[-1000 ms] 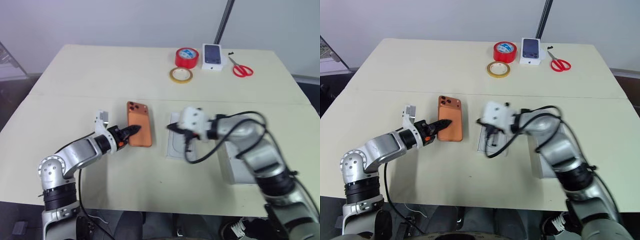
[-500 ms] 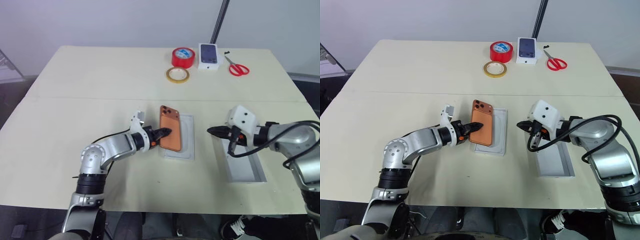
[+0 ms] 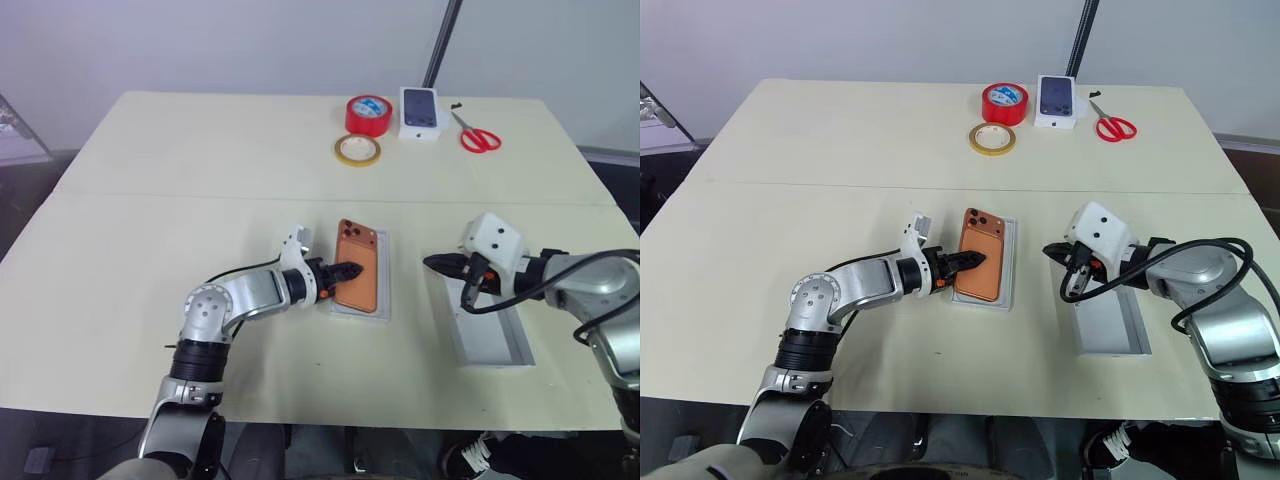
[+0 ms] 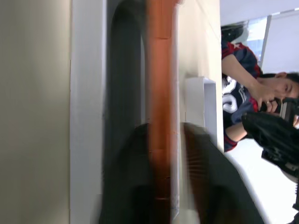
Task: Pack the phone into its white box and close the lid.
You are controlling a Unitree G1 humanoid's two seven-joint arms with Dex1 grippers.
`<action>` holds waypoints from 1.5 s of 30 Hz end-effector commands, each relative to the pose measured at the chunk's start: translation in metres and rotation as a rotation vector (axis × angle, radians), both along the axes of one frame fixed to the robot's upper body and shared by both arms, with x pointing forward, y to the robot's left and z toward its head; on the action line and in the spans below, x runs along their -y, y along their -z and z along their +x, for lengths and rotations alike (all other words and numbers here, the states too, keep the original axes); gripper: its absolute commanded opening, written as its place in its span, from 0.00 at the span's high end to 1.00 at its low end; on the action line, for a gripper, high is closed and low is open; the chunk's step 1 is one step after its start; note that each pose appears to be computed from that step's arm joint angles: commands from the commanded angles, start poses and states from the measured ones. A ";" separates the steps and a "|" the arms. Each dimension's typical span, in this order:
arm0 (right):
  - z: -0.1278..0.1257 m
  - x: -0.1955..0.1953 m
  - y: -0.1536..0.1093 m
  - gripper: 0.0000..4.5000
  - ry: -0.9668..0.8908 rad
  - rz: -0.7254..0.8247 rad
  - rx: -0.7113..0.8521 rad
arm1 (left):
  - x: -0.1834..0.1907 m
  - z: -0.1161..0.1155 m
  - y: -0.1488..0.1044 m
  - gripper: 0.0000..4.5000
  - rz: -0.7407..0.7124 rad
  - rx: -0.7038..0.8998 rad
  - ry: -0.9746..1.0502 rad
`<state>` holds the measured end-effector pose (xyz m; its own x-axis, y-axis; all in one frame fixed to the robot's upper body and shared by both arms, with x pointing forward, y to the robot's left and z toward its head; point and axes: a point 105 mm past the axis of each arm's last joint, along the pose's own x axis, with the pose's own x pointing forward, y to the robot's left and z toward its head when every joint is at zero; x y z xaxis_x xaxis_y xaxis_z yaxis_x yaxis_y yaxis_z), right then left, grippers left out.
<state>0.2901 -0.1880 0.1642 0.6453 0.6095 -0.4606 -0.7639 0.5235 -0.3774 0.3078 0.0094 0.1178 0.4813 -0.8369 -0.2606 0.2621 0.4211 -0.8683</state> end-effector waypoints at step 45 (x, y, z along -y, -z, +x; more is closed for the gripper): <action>0.028 -0.053 0.039 1.00 -0.086 -0.287 0.037 | 0.013 0.019 0.007 0.98 0.677 0.817 0.529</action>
